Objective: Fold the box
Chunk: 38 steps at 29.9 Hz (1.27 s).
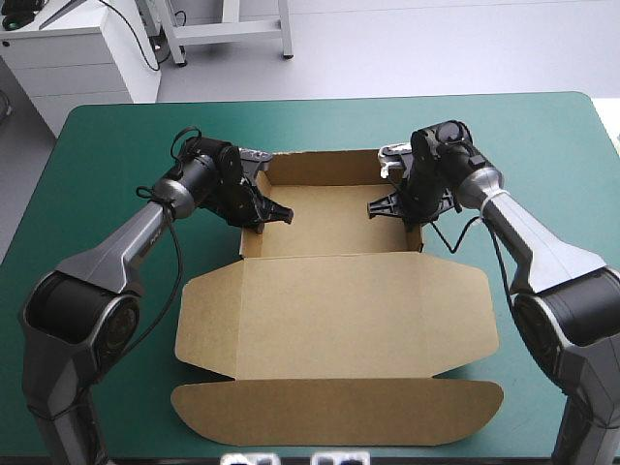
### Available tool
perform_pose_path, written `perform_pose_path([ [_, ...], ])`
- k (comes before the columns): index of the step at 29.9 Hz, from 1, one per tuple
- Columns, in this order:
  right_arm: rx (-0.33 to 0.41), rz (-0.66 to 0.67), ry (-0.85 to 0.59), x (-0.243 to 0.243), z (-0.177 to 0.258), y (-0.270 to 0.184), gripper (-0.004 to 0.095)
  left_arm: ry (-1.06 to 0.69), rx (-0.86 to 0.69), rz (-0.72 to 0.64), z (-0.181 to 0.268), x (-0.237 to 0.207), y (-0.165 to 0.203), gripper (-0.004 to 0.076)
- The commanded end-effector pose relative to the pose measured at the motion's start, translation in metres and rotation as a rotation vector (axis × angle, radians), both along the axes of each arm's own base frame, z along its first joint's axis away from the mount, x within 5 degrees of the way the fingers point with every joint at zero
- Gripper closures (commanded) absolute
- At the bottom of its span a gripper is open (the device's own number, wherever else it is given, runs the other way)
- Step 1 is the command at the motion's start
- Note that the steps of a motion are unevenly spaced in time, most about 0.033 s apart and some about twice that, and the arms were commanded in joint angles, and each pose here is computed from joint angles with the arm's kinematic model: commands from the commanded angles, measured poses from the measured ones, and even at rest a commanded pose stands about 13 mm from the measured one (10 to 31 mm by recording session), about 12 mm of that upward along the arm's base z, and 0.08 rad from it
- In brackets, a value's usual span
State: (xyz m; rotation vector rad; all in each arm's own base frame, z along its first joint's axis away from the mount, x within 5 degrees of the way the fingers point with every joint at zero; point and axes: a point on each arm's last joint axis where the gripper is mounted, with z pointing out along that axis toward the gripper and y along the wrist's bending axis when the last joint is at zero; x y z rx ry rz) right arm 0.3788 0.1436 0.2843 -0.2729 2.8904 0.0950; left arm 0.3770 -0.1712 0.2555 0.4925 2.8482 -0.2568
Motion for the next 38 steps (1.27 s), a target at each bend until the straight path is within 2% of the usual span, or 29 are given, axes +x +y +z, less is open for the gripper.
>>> perform_pose_path([
  [1,0.06,0.071,-0.102,-0.006,0.031,0.001,0.0928,-0.06,-0.003,-0.109,0.026,-0.008,-0.003,0.0676],
  [5,0.071,0.06,-0.082,-0.007,0.031,0.002,0.0918,-0.051,0.001,-0.117,0.031,-0.009,-0.003,0.0522],
  [8,0.066,0.061,-0.057,-0.009,0.03,0.002,0.0819,-0.053,-0.008,-0.121,0.038,-0.009,-0.004,0.0377],
  [10,0.058,0.073,-0.042,-0.011,0.029,0.001,0.066,-0.055,-0.01,-0.118,0.043,-0.009,-0.004,0.0276],
  [12,0.062,0.074,-0.041,-0.011,0.029,0.002,0.044,-0.069,-0.02,-0.115,0.05,-0.008,-0.004,0.0201],
  [15,0.065,0.076,-0.044,-0.01,0.03,0.002,0.0158,-0.089,-0.032,-0.114,0.059,-0.008,-0.005,0.0181],
  [17,0.065,0.074,-0.049,-0.01,0.03,0.002,0.0076,-0.095,-0.034,-0.116,0.063,-0.007,-0.005,0.0182],
  [25,0.073,0.078,-0.078,-0.008,0.032,0.002,0.0122,-0.096,-0.03,-0.122,0.069,-0.009,-0.004,0.0182],
  [32,0.096,0.112,-0.19,-0.016,0.07,-0.001,0.0144,-0.191,-0.014,-0.126,0.1,-0.021,0.006,0.0199],
  [35,0.1,0.127,-0.253,-0.024,0.092,-0.005,0.0144,-0.251,-0.02,-0.14,0.122,-0.034,0.013,0.0246],
  [38,0.09,0.126,-0.301,-0.032,0.107,-0.01,0.0144,-0.326,-0.03,-0.184,0.153,-0.057,0.022,0.0356],
])
